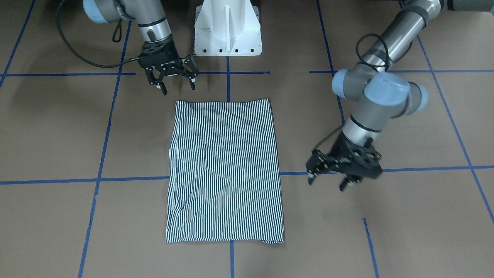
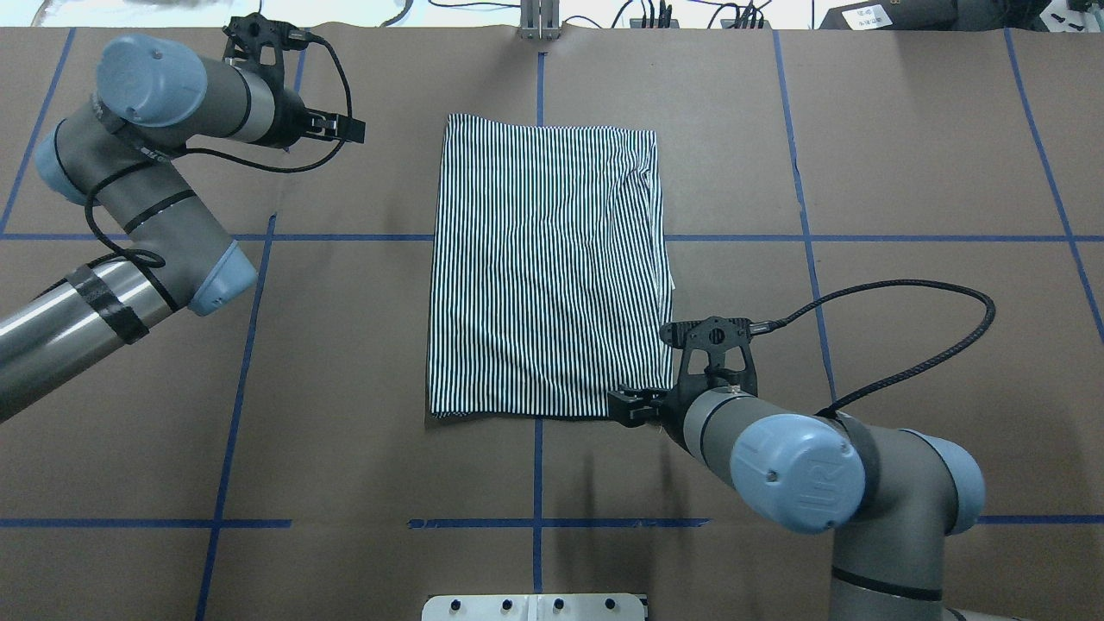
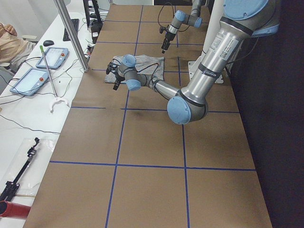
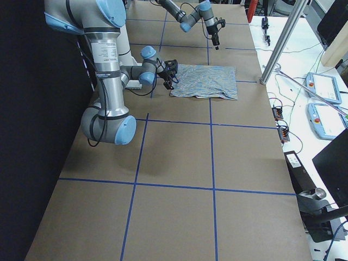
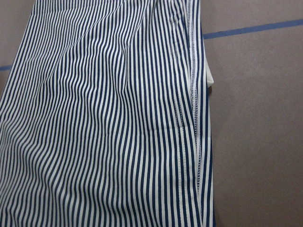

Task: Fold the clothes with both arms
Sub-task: 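Move both grippers to the shirt's edge nearest the robot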

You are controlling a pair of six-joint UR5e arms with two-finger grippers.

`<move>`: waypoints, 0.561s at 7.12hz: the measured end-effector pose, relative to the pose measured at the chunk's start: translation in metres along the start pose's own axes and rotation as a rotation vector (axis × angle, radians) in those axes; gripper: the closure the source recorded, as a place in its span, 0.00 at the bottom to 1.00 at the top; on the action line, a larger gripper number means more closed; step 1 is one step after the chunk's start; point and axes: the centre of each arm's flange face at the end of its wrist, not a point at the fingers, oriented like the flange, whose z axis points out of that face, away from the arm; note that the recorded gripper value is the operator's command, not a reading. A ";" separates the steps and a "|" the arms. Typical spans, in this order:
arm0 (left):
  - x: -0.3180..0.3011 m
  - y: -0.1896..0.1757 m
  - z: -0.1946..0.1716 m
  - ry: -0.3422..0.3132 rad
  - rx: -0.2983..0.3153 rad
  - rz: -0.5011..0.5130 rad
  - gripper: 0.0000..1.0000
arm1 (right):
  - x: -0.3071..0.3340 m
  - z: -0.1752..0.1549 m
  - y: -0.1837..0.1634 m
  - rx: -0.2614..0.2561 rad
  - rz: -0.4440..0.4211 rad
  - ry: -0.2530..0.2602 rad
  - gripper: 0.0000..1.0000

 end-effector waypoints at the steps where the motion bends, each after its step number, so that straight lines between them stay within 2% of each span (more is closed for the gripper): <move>1: 0.029 0.046 -0.014 0.059 -0.026 -0.072 0.00 | 0.006 -0.005 -0.004 0.012 0.118 -0.038 0.01; 2: 0.055 0.090 -0.029 0.103 -0.039 -0.160 0.25 | 0.006 -0.011 -0.011 0.022 0.236 -0.062 0.01; 3: 0.076 0.132 -0.036 0.123 -0.046 -0.272 0.53 | 0.006 -0.014 -0.019 0.033 0.314 -0.073 0.01; 4: 0.090 0.166 -0.033 0.117 -0.051 -0.386 0.54 | 0.008 -0.016 -0.025 0.046 0.350 -0.077 0.01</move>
